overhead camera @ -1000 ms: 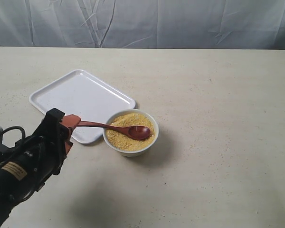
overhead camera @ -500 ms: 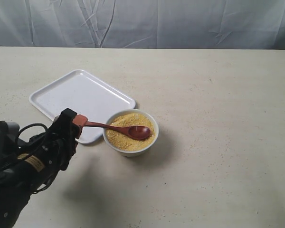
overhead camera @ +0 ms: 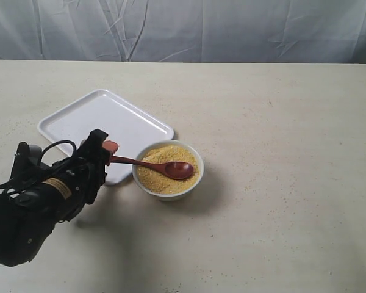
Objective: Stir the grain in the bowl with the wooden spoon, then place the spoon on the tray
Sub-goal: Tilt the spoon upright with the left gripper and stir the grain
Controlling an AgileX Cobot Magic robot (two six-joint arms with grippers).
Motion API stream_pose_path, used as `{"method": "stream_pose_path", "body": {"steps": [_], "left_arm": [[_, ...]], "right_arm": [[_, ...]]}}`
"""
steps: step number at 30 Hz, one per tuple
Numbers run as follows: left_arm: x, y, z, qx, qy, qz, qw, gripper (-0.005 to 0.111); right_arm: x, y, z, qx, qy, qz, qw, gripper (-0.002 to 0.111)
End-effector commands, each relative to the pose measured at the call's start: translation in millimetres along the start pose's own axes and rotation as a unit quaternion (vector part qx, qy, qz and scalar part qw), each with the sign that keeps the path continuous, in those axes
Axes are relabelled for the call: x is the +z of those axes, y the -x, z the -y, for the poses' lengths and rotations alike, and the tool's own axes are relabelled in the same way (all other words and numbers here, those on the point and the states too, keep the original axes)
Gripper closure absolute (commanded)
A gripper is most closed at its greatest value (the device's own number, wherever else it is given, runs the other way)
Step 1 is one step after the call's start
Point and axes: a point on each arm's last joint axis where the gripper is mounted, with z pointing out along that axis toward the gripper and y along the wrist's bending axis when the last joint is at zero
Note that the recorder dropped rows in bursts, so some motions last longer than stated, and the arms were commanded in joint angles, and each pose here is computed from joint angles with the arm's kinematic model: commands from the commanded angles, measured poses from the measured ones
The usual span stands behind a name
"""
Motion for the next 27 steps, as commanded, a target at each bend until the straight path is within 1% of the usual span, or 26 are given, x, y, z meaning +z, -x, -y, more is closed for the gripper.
{"method": "stream_pose_path", "body": {"steps": [1, 6, 9, 15, 16, 20, 22, 23, 27], "left_arm": [[5.6, 4.4, 4.8, 0.006, -0.018, 0.0, 1.0, 0.051], [10.2, 4.3, -1.0, 0.012, -0.006, -0.003, 1.0, 0.064], [11.1, 2.7, -2.6, 0.019, -0.005, -0.01, 1.0, 0.075], [10.8, 2.7, 5.7, 0.027, -0.051, -0.007, 0.998, 0.104], [10.7, 2.6, 6.7, 0.028, -0.057, -0.008, 0.998, 0.107], [10.0, 2.3, 11.4, 0.019, -0.083, -0.01, 0.996, 0.107], [8.8, 2.2, 17.3, 0.015, -0.116, -0.01, 0.993, 0.107], [7.7, 2.3, 21.6, 0.017, -0.14, -0.009, 0.99, 0.107], [5.4, 2.1, 27.8, 0.019, -0.158, -0.013, 0.987, 0.107]], "right_arm": [[0.0, -0.1, 0.3, 0.0, -0.003, 0.006, 1.0, 0.109], [0.0, -0.1, 0.3, 0.0, -0.003, 0.006, 1.0, 0.109], [0.0, -0.1, 0.3, 0.0, -0.003, 0.006, 1.0, 0.109], [0.0, -0.1, 0.3, 0.0, -0.003, 0.006, 1.0, 0.109], [0.0, -0.1, 0.3, 0.0, -0.003, 0.006, 1.0, 0.109], [0.0, -0.1, 0.3, 0.0, -0.003, 0.006, 1.0, 0.109], [0.0, -0.1, 0.3, 0.0, -0.003, 0.006, 1.0, 0.109], [0.0, -0.1, 0.3, 0.0, -0.003, 0.006, 1.0, 0.109], [0.0, -0.1, 0.3, 0.0, -0.003, 0.006, 1.0, 0.109]]}}
